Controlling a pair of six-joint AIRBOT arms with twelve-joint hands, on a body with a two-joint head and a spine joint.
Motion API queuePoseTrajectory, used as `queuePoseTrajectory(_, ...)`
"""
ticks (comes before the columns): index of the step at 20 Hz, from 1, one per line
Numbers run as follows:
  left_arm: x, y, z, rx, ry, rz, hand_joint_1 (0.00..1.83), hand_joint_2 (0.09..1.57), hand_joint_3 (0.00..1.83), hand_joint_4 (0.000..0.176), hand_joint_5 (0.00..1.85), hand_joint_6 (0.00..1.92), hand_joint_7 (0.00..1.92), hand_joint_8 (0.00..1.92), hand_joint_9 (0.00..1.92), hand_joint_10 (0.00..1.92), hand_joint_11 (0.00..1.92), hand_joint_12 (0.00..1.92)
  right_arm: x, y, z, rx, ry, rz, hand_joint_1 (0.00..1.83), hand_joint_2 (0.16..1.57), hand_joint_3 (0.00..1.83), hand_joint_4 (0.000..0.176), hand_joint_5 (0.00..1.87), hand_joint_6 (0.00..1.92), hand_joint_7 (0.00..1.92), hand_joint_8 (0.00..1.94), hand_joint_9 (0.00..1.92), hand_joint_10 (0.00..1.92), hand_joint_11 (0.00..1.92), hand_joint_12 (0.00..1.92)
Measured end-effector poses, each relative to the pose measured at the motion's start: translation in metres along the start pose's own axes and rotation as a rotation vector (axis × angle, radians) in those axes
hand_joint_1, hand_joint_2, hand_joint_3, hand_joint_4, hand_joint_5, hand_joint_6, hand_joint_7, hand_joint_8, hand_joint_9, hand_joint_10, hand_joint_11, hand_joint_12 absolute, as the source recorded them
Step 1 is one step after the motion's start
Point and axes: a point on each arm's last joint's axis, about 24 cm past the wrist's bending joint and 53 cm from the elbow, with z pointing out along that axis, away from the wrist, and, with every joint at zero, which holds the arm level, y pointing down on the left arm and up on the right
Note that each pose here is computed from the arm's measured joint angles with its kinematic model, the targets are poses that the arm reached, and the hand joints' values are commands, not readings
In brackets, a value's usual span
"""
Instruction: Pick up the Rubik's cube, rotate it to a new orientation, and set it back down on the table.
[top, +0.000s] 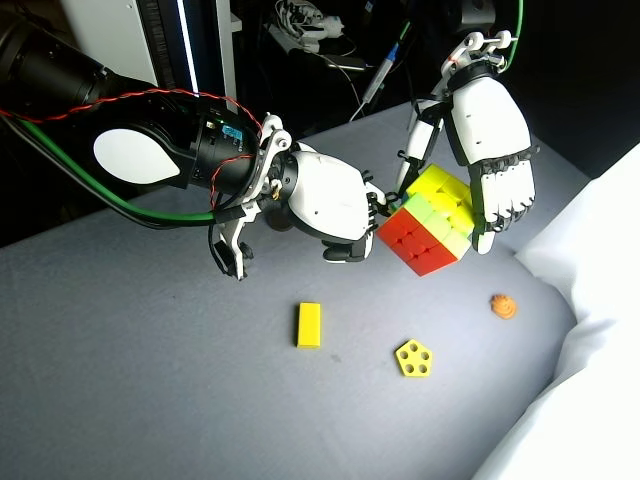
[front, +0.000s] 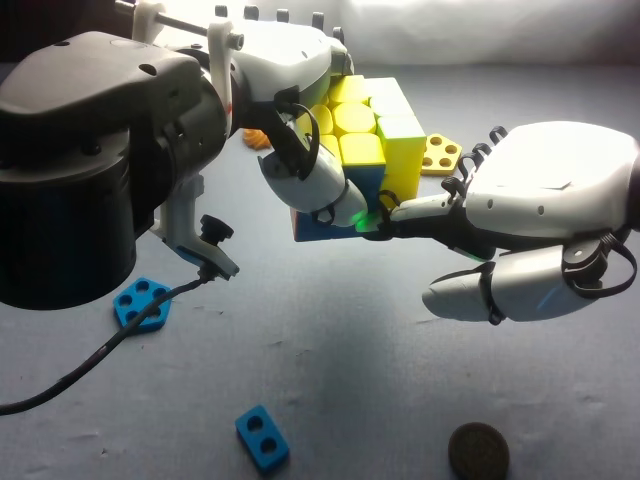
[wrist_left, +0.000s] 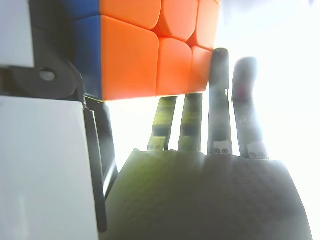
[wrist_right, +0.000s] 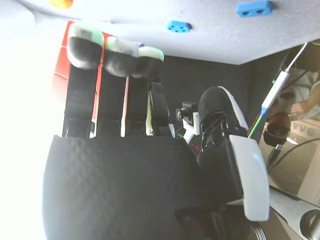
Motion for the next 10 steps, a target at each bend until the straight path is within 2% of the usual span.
queuePoseTrajectory(3,0.0000,0.0000,0.0000,0.000,0.000,-0.001,1.06,1.38,0.00,0.000,0.54,1.53,0.51,1.84,0.25,1.67,0.16,1.88,0.0009,-0.0021,0.0003,0.004,0.002,0.004,0.00,1.39,0.00,0.000,0.23,0.01,0.72,1.94,0.92,1.92,0.85,1.92)
queuePoseTrajectory(5,-0.0001,0.0000,0.0000,0.000,0.000,0.000,1.04,1.40,0.00,0.000,0.49,1.61,0.51,1.84,0.26,1.66,0.17,1.87,0.0019,-0.0032,0.0021,0.007,0.005,0.007,0.00,1.39,0.00,0.000,0.22,0.00,0.72,1.94,0.93,1.92,0.87,1.92)
queuePoseTrajectory(8,0.0000,0.0000,0.0000,0.000,0.000,-0.001,1.07,1.37,0.00,0.000,0.54,1.51,0.54,1.82,0.28,1.65,0.19,1.87,0.0022,-0.0043,0.0023,0.010,0.007,0.010,0.00,1.39,0.00,0.000,0.23,0.01,0.72,1.94,0.92,1.92,0.85,1.92)
queuePoseTrajectory(10,0.0001,-0.0002,0.0000,0.000,0.000,0.000,1.06,1.39,0.00,0.000,0.51,1.55,0.51,1.85,0.26,1.66,0.19,1.87,0.0021,-0.0043,0.0023,0.010,0.007,0.011,0.00,1.39,0.00,0.000,0.23,0.00,0.70,1.94,0.89,1.92,0.82,1.92)
